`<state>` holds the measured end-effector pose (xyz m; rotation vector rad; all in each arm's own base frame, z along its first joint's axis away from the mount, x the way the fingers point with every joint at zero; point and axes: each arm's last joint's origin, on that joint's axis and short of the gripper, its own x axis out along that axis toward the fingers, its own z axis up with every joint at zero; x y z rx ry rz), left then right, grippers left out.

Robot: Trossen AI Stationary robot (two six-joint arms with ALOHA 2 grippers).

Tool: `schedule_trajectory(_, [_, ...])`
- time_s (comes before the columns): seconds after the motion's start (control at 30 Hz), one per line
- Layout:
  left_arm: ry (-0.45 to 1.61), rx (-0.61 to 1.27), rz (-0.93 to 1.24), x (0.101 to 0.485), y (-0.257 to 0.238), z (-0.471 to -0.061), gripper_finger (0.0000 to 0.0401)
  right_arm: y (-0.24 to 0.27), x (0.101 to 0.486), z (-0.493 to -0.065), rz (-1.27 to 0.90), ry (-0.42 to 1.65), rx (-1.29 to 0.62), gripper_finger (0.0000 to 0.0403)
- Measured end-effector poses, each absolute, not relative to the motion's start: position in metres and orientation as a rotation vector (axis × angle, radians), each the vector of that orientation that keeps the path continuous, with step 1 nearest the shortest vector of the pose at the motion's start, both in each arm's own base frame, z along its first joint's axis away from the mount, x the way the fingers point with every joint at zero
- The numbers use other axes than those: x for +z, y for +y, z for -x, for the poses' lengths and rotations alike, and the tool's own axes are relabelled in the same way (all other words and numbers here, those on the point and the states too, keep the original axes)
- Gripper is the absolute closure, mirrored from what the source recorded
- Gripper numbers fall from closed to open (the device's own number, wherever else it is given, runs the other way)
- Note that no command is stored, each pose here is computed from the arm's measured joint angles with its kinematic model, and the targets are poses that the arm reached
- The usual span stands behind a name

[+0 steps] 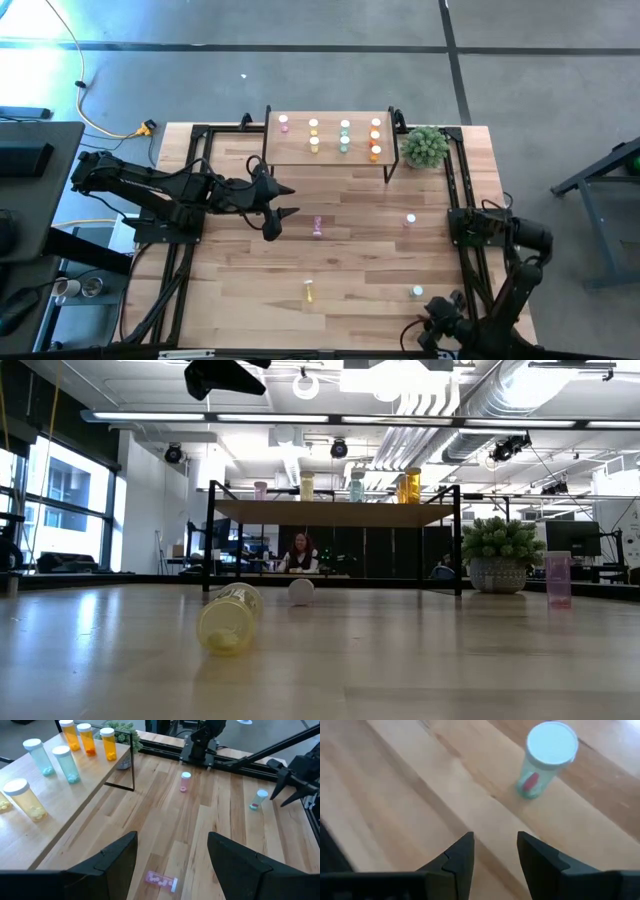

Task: Pick and place medicine bottles onto shelf by color
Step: Put the blue pill bottle aligned with the other blue pill bottles on the shelf

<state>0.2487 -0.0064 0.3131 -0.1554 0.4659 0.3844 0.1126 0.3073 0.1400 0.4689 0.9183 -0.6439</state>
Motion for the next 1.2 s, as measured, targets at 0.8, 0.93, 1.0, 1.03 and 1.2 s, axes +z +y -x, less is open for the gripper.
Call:
schedule_trajectory(0.8, [0.466, 0.385, 0.155, 0.313, -0.006, -0.249, 0.0172, 0.284, 0.106, -0.107, -0.318, 0.843, -0.755, 0.019])
schedule_trajectory(0.93, [0.465, 0.385, 0.155, 0.313, -0.006, -0.249, 0.0172, 0.276, 0.101, -0.106, -0.276, 0.803, -0.745, 0.019])
schedule_trajectory(1.0, [0.466, 0.385, 0.155, 0.313, -0.006, -0.249, 0.0172, 0.273, 0.099, -0.105, -0.257, 0.788, -0.744, 0.019])
schedule_trajectory(1.03, [0.465, 0.385, 0.155, 0.313, -0.006, -0.249, 0.0172, 0.272, 0.099, -0.106, -0.252, 0.783, -0.745, 0.019])
schedule_trajectory(1.2, [0.465, 0.385, 0.155, 0.313, -0.006, -0.249, 0.0172, 0.268, 0.094, -0.106, -0.256, 0.752, -0.722, 0.019])
